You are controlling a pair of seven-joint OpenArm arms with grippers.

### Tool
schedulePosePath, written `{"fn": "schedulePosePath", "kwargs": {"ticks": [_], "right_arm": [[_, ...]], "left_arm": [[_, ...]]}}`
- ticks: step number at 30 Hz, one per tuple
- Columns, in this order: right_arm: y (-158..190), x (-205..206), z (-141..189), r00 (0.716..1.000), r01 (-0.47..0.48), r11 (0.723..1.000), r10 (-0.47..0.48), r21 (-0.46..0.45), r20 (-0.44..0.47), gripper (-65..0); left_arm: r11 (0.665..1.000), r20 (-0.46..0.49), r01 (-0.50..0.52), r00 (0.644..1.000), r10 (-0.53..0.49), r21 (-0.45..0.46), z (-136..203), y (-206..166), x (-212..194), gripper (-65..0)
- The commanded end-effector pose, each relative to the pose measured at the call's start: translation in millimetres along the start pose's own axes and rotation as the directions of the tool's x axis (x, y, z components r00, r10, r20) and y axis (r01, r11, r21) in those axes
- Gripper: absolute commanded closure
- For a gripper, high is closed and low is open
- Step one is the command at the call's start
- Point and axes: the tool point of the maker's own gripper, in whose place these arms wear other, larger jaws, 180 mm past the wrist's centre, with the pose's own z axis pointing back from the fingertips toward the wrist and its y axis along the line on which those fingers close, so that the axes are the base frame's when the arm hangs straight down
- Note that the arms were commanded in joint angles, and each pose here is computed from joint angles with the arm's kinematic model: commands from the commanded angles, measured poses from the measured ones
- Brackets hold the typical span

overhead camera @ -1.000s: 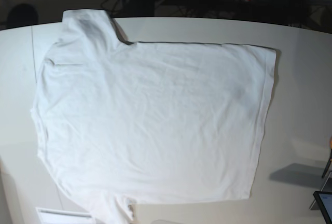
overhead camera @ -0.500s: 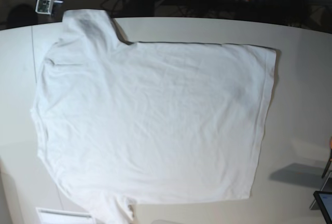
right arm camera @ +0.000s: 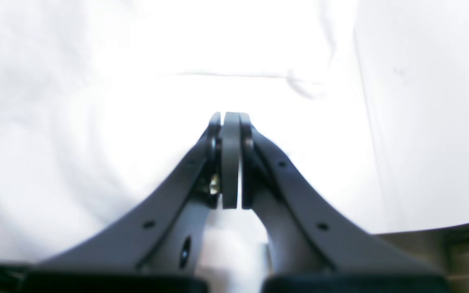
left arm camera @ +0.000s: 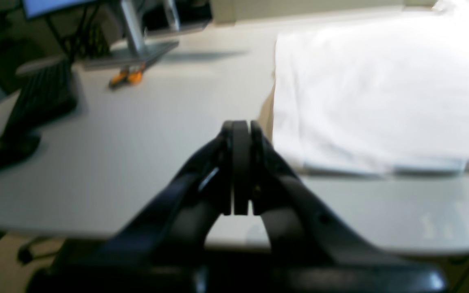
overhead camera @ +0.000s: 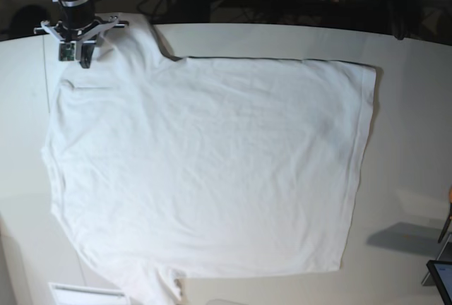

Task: Fold the T-shirt properly
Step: 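Move both grippers down to the white T-shirt's shoulder corners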

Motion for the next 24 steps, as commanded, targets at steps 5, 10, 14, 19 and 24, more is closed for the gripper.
{"fn": "schedulePosePath", "kwargs": {"ticks": [5, 10, 14, 19, 24], "right_arm": [[-24, 22, 17, 0.931, 0.344, 0.938, -0.346, 0.035, 0.116, -0.3], [-24, 35, 38, 0.821, 0.531, 0.817, -0.562, 0.225, 0.1, -17.4], [-25, 36, 47, 0.758, 0.62, 0.729, -0.652, 0.291, 0.02, -32.6], [-19, 21, 48, 0.737, 0.659, 0.694, -0.672, 0.288, -0.068, -36.0], [-30, -7, 35, 0.712, 0.696, 0.681, -0.695, 0.228, -0.099, -36.0]], "left_arm": [[1.0, -0.063, -0.019, 0.998, 0.018, -0.024, -13, -7, -2, 0.0], [0.999, -0.063, -0.028, 0.998, 0.026, -0.028, -16, -10, -2, 0.0], [1.0, -0.08, -0.016, 0.997, 0.015, -0.016, -20, -5, -9, 0.0], [0.995, -0.114, -0.077, 0.991, 0.069, -0.068, -25, -13, -14, 0.0], [0.995, -0.154, -0.08, 0.986, 0.07, -0.064, -25, -12, -21, 0.0]]}}
